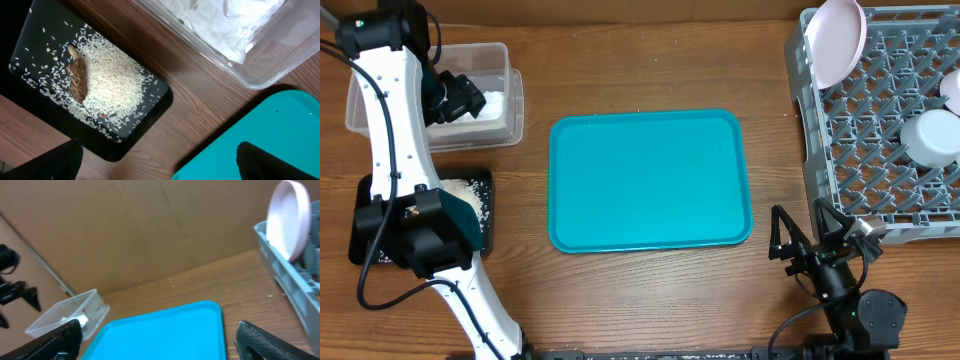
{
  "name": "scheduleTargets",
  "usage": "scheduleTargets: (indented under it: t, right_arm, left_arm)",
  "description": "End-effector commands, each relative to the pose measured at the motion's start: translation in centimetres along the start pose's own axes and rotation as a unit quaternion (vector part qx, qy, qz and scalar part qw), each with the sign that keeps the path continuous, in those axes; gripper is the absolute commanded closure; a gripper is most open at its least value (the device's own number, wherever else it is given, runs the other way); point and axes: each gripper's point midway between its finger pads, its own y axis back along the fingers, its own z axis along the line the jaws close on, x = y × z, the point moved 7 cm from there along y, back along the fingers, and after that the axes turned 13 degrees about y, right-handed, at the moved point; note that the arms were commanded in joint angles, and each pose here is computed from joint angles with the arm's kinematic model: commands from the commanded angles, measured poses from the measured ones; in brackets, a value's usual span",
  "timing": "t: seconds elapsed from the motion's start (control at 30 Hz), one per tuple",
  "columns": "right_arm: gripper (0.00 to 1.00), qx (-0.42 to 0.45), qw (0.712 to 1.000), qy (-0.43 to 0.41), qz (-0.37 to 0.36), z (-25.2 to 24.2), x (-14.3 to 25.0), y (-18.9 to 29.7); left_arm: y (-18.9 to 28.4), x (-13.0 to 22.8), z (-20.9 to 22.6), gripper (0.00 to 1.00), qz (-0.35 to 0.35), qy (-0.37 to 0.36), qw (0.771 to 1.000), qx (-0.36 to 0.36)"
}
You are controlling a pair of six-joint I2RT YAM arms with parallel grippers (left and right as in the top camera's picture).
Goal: Sort waste into correct bins and load items into the dishwasher
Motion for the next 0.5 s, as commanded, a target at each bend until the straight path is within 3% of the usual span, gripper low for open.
scheduleTargets:
  t: [0.0, 0.3, 0.47]
  right_arm:
    - [0.00, 0.043, 0.999, 0.001, -0.017, -1.2, 0.6, -0.2]
    - [0.00, 0.146, 0.989, 0.005, -0.017, -3.9, 2.6, -0.2]
    - [0.00, 0.142, 0.981, 0.129, 0.010, -3.8, 2.9, -0.2]
  left_arm:
    - [0.9, 0.1, 0.2, 0.00, -0.009, -0.003, 1.000, 0.007]
    - [0.9, 0.1, 0.2, 0.00, -0.009, -0.003, 1.000, 0.007]
    - [0.9, 0.1, 0.2, 0.00, -0.009, -0.003, 1.000, 0.007]
